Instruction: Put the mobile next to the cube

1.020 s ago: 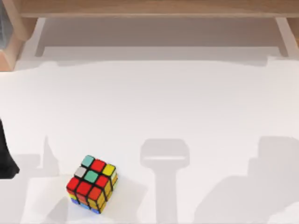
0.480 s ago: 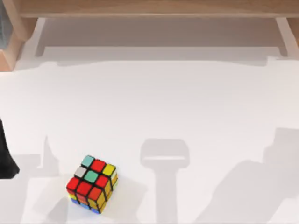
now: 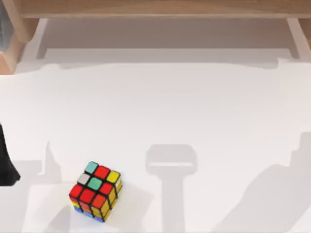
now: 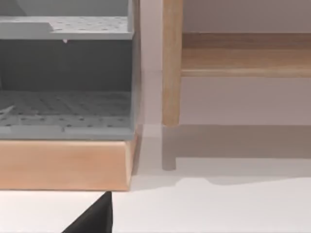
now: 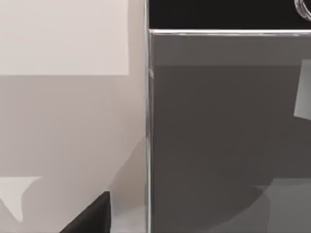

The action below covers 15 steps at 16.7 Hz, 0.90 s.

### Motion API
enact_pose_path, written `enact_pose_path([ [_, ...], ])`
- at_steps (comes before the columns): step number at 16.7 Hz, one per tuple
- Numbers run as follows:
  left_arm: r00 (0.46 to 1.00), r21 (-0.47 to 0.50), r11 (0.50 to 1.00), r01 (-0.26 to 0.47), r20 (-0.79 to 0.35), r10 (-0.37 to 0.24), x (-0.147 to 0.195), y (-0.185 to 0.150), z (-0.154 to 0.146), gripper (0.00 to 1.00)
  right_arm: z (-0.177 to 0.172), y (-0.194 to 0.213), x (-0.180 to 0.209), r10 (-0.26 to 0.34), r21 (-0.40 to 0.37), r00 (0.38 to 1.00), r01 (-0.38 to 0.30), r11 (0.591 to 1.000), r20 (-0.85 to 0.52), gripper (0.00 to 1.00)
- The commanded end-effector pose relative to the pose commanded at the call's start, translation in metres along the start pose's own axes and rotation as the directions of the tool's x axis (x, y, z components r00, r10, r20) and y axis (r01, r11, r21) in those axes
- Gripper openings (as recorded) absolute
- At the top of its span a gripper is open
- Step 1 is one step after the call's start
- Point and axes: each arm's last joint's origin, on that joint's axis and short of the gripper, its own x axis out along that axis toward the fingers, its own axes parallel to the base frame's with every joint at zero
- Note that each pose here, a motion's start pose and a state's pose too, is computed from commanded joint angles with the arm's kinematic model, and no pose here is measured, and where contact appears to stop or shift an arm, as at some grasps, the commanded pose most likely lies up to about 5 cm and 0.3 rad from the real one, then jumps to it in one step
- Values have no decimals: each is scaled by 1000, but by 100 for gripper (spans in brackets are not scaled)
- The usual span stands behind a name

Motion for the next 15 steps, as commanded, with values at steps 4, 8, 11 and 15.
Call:
enact_pose_path([
  [4,1000,0,1000,0,0,0,0,0,0,100,0,0,1,-1,0,1000,1,1000,-1,92],
  [8,1000,0,1000,0,0,0,0,0,0,100,0,0,1,-1,0,1000,1,1000,-1,62],
  [11,1000,0,1000,0,0,0,0,0,0,100,0,0,1,-1,0,1000,1,1000,-1,40],
  [15,1000,0,1000,0,0,0,0,0,0,100,0,0,1,-1,0,1000,1,1000,-1,10],
])
